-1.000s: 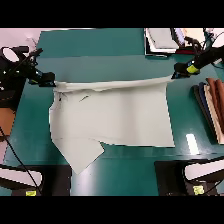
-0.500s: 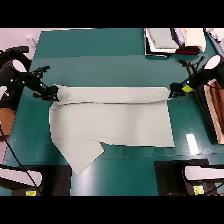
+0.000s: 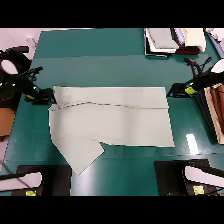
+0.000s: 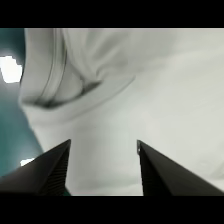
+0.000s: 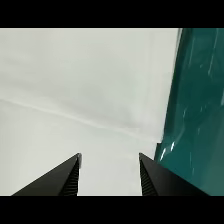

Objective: Fold the shirts.

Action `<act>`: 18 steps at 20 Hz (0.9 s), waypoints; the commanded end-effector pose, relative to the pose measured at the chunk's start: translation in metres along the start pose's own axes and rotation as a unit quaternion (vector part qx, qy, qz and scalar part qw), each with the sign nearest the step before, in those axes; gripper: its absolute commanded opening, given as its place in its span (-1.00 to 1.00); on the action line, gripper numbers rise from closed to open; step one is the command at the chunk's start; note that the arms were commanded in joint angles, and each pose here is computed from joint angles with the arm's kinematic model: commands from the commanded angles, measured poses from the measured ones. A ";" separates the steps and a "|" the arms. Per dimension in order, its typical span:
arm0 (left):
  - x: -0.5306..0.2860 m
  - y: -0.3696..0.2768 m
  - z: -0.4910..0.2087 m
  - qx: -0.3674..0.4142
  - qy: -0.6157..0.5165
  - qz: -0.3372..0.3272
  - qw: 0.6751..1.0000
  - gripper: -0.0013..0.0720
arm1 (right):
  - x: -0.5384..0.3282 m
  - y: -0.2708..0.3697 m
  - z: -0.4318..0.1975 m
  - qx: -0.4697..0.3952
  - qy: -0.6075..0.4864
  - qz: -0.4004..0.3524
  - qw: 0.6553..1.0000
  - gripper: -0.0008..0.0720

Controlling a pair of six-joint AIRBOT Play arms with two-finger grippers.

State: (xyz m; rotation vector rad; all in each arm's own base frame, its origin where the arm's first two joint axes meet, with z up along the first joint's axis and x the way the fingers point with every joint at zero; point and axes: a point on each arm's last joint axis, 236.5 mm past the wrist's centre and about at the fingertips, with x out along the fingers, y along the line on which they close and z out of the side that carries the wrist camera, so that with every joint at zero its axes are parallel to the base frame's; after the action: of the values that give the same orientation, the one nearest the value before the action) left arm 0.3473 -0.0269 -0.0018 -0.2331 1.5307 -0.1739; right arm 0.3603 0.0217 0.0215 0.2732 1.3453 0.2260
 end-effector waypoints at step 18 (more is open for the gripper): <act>0.087 -0.018 -0.198 -0.123 0.041 -0.061 0.990 0.39 | -0.058 0.026 0.021 -0.025 -0.115 0.003 0.993 0.20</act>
State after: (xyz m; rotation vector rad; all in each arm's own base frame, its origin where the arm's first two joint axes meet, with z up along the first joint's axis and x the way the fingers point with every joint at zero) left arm 0.1498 -0.0672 -0.0828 -0.4752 1.6423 -0.0845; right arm 0.3696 0.0252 0.0876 0.2510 1.1034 0.2201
